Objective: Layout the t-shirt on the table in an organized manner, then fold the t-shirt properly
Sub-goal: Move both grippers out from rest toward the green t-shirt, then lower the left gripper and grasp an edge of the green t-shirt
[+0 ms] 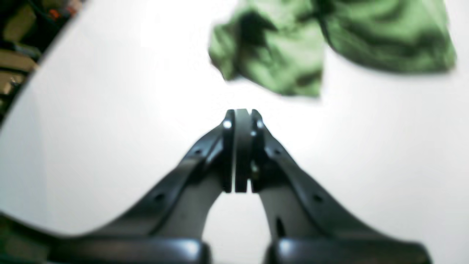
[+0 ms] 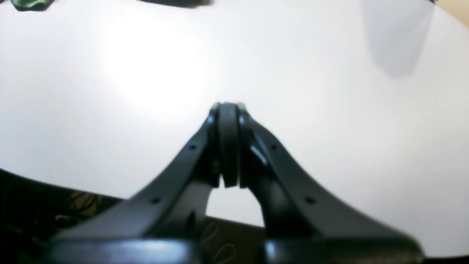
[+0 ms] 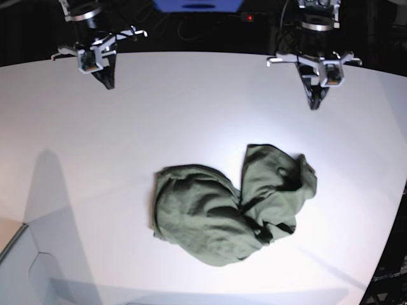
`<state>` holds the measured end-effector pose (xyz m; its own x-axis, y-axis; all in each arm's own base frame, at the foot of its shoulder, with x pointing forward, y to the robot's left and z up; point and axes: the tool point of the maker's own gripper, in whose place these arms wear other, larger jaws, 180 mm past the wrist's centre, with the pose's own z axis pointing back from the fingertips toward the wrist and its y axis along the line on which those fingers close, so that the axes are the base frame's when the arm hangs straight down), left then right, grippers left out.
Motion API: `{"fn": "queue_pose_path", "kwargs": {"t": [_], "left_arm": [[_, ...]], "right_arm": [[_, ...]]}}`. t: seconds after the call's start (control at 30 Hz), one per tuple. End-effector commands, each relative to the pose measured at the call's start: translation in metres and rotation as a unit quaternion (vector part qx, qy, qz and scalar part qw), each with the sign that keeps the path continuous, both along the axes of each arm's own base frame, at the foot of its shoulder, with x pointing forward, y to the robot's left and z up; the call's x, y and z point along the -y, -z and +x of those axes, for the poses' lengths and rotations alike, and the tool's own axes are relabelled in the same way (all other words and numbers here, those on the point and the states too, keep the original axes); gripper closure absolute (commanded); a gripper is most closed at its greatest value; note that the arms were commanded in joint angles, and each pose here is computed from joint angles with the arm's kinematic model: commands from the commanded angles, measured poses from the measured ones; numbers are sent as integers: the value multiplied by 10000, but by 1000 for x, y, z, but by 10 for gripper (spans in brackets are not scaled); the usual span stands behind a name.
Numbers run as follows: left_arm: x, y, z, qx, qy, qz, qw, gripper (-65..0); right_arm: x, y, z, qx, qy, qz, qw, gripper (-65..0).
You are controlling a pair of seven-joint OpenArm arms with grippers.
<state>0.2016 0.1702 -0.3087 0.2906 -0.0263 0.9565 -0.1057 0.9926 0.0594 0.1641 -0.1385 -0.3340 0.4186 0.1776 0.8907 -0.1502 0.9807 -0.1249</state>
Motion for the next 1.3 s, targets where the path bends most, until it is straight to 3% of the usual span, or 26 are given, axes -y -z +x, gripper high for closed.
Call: {"fn": "queue_pose_path", "kwargs": {"t": [0.0, 0.13, 0.23, 0.47, 0.67, 0.93, 1.07, 1.13, 1.2, 1.27], "left_arm": [[-8, -11, 8, 172, -123, 86, 9997, -46], [-24, -22, 49, 237, -346, 82, 9991, -239], [-29, -26, 75, 349, -414, 29, 9985, -319], [-35, 7, 133, 190, -507, -192, 9984, -331], [-35, 49, 162, -264, -543, -379, 9975, -331], [-29, 68, 191, -496, -510, -545, 9960, -331], [-29, 79, 193, -646, -517, -572, 9949, -313], [-29, 79, 192, -653, -519, -563, 9949, -201], [-34, 72, 189, -552, -562, -532, 9955, 0], [-50, 56, 182, -337, -766, -485, 9953, -32]], "right_arm": [[1, -10, 5, 222, -23, -10, 9998, -8], [5, -6, 19, 79, 39, -89, 9999, -113], [8, -1, 26, -73, 101, -139, 9998, -184], [10, 3, 31, -220, 149, -183, 9995, -276], [11, 7, 28, -356, 181, -183, 9990, -278], [11, 13, 23, -522, 209, -190, 9982, -277], [11, 13, 24, -537, 213, -193, 9981, -277], [11, 12, 25, -514, 213, -193, 9983, -277], [12, 11, 27, -491, 209, -198, 9984, -277], [12, 8, 32, -407, 203, -201, 9988, -276]]}}
